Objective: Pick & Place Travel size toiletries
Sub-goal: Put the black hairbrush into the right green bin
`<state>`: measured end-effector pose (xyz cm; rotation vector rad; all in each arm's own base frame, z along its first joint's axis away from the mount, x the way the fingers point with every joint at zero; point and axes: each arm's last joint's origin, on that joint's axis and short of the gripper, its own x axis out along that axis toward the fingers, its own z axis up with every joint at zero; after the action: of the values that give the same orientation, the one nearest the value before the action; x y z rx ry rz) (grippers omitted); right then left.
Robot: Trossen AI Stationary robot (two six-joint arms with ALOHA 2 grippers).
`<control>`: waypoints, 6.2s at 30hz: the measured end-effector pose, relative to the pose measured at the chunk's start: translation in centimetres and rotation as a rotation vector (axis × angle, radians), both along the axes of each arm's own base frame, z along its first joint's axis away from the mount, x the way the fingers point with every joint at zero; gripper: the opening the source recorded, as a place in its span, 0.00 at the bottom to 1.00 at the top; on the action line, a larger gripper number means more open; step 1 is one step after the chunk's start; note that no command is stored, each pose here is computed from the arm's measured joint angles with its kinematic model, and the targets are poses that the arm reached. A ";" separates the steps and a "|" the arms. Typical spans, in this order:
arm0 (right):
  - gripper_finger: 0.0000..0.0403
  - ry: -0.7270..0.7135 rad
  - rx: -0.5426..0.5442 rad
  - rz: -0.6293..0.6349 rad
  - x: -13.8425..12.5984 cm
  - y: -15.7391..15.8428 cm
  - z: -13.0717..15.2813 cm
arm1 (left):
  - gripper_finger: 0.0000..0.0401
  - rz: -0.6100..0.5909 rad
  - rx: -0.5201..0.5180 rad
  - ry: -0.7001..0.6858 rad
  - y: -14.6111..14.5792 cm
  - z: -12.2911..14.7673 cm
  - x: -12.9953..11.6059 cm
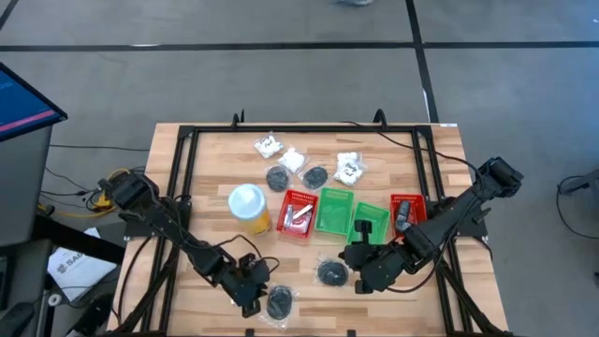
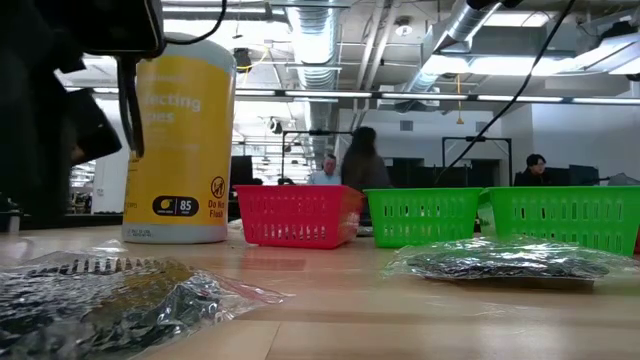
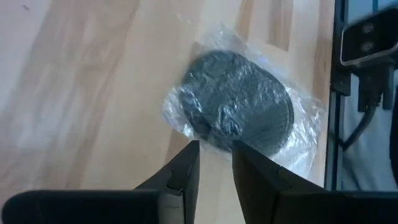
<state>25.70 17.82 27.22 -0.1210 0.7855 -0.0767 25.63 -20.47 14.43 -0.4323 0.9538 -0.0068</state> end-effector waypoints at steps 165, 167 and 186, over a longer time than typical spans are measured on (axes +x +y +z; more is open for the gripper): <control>0.51 -0.427 0.069 0.196 7.5 -6.9 4.2 | 0.00 -0.043 0.346 -0.899 11.7 17.4 -0.1; 0.45 -0.427 0.069 0.193 7.6 -7.1 4.2 | 0.00 -0.030 0.352 -0.897 12.0 17.4 0.0; 0.04 -0.426 0.043 0.196 7.5 -7.1 4.2 | 0.01 0.007 0.427 -0.890 12.7 17.4 0.2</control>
<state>33.21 10.68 31.42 -0.1347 0.3473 0.0986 25.85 -7.72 31.83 -0.0089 0.0621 0.0101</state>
